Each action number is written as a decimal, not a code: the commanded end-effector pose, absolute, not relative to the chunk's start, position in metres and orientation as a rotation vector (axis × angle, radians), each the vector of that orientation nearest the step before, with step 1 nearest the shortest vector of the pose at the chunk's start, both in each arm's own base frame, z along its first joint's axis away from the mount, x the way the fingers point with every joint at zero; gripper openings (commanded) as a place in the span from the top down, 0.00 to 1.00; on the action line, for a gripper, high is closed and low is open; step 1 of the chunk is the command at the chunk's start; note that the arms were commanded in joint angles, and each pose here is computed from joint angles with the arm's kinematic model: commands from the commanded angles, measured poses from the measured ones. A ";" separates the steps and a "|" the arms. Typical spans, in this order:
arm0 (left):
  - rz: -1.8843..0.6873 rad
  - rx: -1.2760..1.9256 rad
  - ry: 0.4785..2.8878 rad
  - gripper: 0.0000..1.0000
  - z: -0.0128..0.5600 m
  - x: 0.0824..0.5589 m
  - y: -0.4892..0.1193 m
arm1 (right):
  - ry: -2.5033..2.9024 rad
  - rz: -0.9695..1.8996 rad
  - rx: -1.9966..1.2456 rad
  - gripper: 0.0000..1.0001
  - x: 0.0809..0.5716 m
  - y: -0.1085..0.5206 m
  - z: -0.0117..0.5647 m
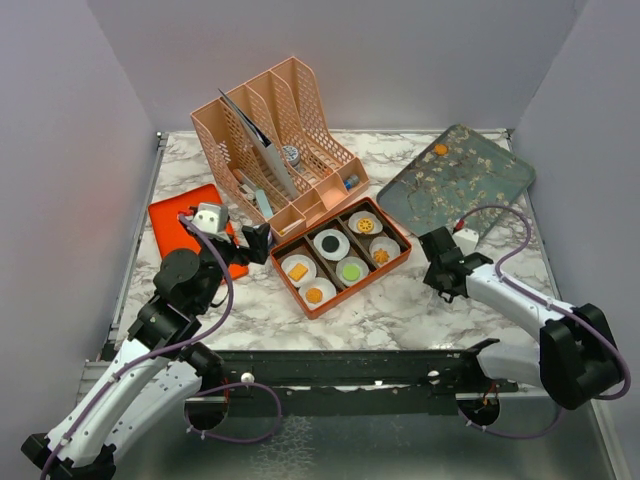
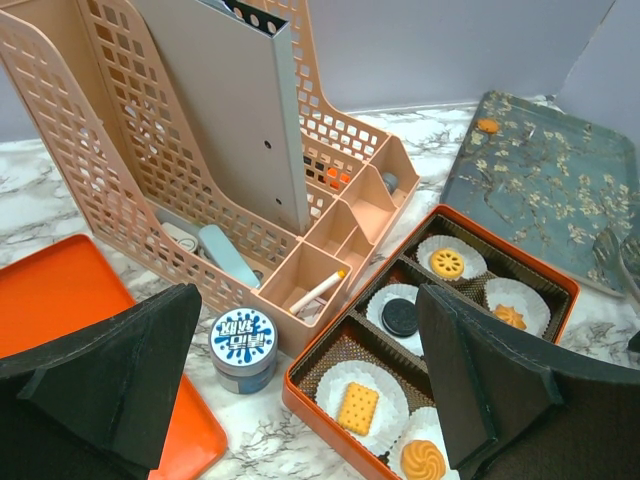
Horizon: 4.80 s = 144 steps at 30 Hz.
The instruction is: Pack the cookies
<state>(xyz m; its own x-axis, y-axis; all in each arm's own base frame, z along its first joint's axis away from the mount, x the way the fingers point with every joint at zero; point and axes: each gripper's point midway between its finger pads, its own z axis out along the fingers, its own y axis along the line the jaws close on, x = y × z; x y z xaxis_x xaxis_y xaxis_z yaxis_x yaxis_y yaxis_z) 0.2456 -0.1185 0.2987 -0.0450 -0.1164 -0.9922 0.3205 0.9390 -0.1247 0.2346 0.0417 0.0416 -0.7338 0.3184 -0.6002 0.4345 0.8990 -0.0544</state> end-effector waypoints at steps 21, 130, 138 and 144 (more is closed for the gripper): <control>-0.206 0.035 1.697 0.01 0.266 0.275 -0.098 | 2.378 0.006 0.509 0.27 0.240 0.062 0.058; -0.886 -0.762 1.388 1.00 0.416 0.311 -0.081 | 1.062 0.775 -0.669 0.00 0.222 0.365 0.336; -1.074 -0.746 1.328 1.00 0.438 0.304 -0.104 | 0.924 0.670 -0.602 0.01 0.222 0.396 0.342; -1.181 -0.743 1.326 1.00 0.436 0.301 -0.119 | 0.883 0.630 -0.533 0.08 0.233 0.409 0.345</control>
